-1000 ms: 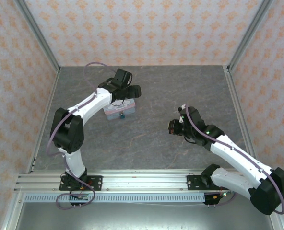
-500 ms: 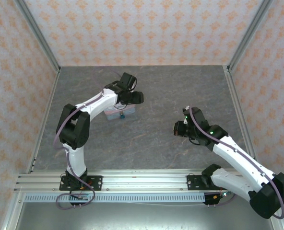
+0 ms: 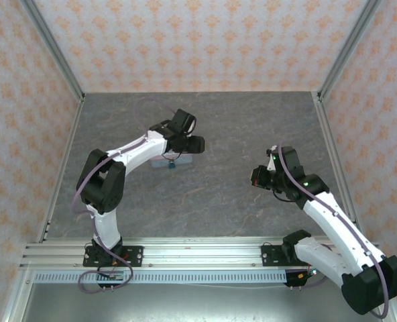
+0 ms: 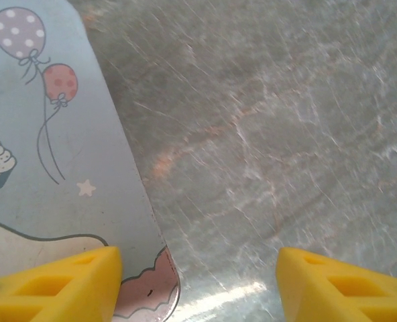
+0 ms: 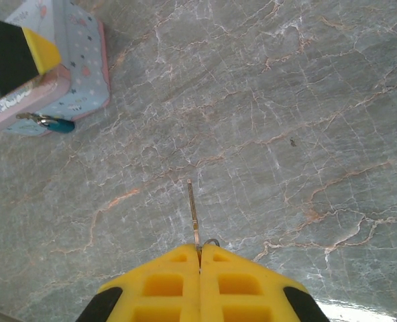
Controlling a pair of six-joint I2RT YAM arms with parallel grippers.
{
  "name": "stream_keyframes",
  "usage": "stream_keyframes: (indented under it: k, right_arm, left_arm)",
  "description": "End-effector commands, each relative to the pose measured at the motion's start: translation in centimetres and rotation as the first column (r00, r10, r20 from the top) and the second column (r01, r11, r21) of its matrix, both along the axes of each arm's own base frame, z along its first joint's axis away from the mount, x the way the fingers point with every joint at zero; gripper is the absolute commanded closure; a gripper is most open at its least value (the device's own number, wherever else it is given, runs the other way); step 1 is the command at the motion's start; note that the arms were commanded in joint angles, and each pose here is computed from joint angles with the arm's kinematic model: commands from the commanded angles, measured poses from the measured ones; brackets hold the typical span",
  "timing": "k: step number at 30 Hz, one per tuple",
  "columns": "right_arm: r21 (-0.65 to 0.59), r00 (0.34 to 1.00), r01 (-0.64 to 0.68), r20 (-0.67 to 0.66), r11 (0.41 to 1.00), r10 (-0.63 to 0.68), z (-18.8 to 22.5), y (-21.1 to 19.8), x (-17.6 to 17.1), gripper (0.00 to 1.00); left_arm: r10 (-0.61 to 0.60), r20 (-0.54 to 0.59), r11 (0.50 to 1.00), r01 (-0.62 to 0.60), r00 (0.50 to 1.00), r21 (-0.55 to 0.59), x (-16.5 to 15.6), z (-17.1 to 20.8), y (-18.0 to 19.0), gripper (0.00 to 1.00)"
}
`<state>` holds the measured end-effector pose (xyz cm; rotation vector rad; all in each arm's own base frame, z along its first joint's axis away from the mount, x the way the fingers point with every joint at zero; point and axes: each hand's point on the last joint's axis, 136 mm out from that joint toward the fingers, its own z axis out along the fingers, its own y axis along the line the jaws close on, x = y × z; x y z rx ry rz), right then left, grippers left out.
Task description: Unlock the padlock with the key
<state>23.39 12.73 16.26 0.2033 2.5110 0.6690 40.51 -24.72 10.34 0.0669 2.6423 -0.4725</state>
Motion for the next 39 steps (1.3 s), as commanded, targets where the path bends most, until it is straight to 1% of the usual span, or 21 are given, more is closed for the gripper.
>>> stream_keyframes:
  k: [1,5,13,16,18,22,24,26,30,32,34,35,38,39]
  right_arm:
    - [0.03,0.999,-0.034,0.034,0.999,0.033,1.1,0.2,0.0,1.0]
    - [0.049,0.997,-0.045,0.062,0.998,0.042,1.4,0.4,0.5,1.0]
    - [0.031,0.996,-0.038,0.084,0.999,0.036,1.6,0.3,1.4,1.0]
    - [0.041,0.995,-0.043,0.093,0.998,0.039,1.6,0.6,1.7,1.0]
    - [0.061,0.993,-0.054,0.104,0.997,0.047,1.7,1.0,2.0,1.0]
    - [0.132,0.988,-0.111,0.121,0.985,0.095,2.0,2.6,2.6,1.0]
    - [0.17,0.985,-0.142,0.122,0.975,0.122,2.0,3.6,2.9,1.0]
    - [0.213,0.981,-0.174,0.121,0.961,0.151,1.8,4.7,3.4,1.0]
    - [0.266,0.972,-0.224,0.125,0.938,0.197,1.5,7.1,4.6,1.0]
    - [0.285,0.959,-0.276,0.143,0.918,0.244,1.9,8.9,5.0,1.0]
    - [0.318,0.948,-0.316,0.139,0.894,0.285,1.5,10.8,5.7,1.0]
    - [0.332,0.945,-0.326,0.137,0.885,0.296,1.5,11.5,6.1,1.0]
    - [0.351,0.945,-0.326,0.113,0.878,0.306,0.5,12.9,7.5,1.0]
    - [0.358,0.945,-0.326,0.106,0.875,0.309,0.1,13.2,7.9,1.0]
  left_arm:
    - [-0.052,-0.04,0.998,0.051,0.998,-0.031,-2.8,0.4,-1.8,0.37]
    - [-0.082,-0.037,0.995,0.079,0.996,-0.061,-4.2,0.8,-3.6,0.37]
    - [-0.132,-0.023,0.986,0.129,0.991,-0.105,-6.6,1.1,-7.0,0.37]
    - [-0.151,0.006,0.977,0.15,0.989,-0.152,-6.9,2.4,-7.8,0.37]
    - [-0.149,0.042,0.973,0.154,0.988,-0.174,-6.9,4.1,-7.8,0.37]
    - [-0.119,0.127,0.97,0.143,0.985,-0.197,-6.7,7.8,-6.3,0.34]
    - [-0.099,0.169,0.97,0.133,0.981,-0.203,-6.8,9.3,-4.8,0.32]
    - [-0.069,0.196,0.975,0.108,0.978,-0.195,-7.1,10.0,-2.9,0.31]
    - [0.005,0.18,0.976,0.034,0.984,-0.215,-7.9,8.6,1.0,0.29]
    - [0.037,0.165,0.969,0.005,0.986,-0.249,-8.4,7.2,2.7,0.28]
    - [0.055,0.174,0.961,-0.005,0.983,-0.275,-8.8,6.2,4.0,0.27]
    - [0.085,0.163,0.952,-0.032,0.983,-0.305,-9.0,5.7,4.6,0.27]
    - [0.089,0.183,0.945,-0.025,0.979,-0.328,-9.7,4.5,5.9,0.27]
    - [0.065,0.212,0.949,0.005,0.975,-0.316,-10.0,4.4,6.0,0.27]
